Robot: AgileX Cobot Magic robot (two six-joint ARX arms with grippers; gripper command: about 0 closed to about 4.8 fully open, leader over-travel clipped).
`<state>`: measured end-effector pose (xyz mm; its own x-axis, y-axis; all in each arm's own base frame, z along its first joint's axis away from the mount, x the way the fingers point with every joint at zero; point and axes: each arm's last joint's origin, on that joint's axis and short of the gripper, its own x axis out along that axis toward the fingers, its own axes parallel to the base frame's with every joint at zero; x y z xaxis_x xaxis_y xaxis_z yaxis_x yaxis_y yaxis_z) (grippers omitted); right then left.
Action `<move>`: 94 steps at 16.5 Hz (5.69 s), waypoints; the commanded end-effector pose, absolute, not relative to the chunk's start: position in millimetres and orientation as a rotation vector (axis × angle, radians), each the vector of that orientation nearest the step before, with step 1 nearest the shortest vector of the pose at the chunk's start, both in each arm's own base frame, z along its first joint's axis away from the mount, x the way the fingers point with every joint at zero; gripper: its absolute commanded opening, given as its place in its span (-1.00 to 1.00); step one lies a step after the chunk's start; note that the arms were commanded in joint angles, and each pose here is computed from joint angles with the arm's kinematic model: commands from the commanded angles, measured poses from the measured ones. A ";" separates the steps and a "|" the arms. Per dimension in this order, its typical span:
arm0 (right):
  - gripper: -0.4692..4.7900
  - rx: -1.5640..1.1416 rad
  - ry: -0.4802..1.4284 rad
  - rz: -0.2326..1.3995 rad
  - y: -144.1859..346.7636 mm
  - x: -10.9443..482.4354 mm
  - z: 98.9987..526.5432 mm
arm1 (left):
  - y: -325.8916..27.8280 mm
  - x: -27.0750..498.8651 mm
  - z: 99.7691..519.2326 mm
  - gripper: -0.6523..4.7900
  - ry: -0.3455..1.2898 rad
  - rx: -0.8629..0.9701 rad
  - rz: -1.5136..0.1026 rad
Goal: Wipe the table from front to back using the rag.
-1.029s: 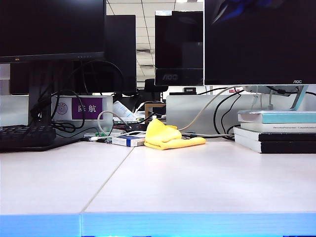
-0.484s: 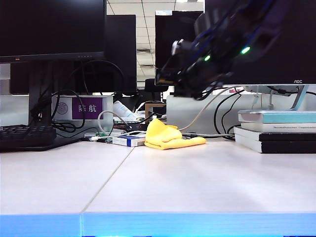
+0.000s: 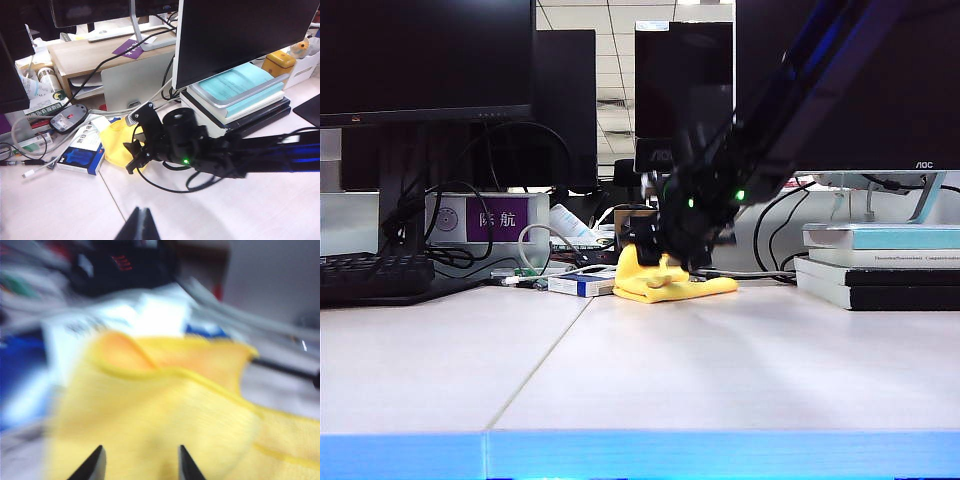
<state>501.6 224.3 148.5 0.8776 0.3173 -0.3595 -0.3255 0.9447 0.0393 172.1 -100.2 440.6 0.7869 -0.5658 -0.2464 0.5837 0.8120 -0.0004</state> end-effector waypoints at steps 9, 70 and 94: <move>-0.85 -0.114 0.439 0.318 222.8 536.1 145.5 | -99.6 170.9 445.1 -0.78 0.211 0.069 -0.627; -0.85 -0.407 1.584 0.383 238.9 397.8 144.4 | -98.4 166.2 449.8 -0.78 0.176 0.057 -0.672; -0.85 -0.402 1.565 0.574 234.9 244.6 142.9 | -97.1 163.9 450.4 -0.78 0.175 0.057 -0.673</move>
<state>268.6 241.9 170.1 0.1514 0.1693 -0.9739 -0.5773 0.8149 0.0520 164.9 -97.7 447.1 0.7674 -0.6090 -0.2004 0.6207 0.7840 -0.0060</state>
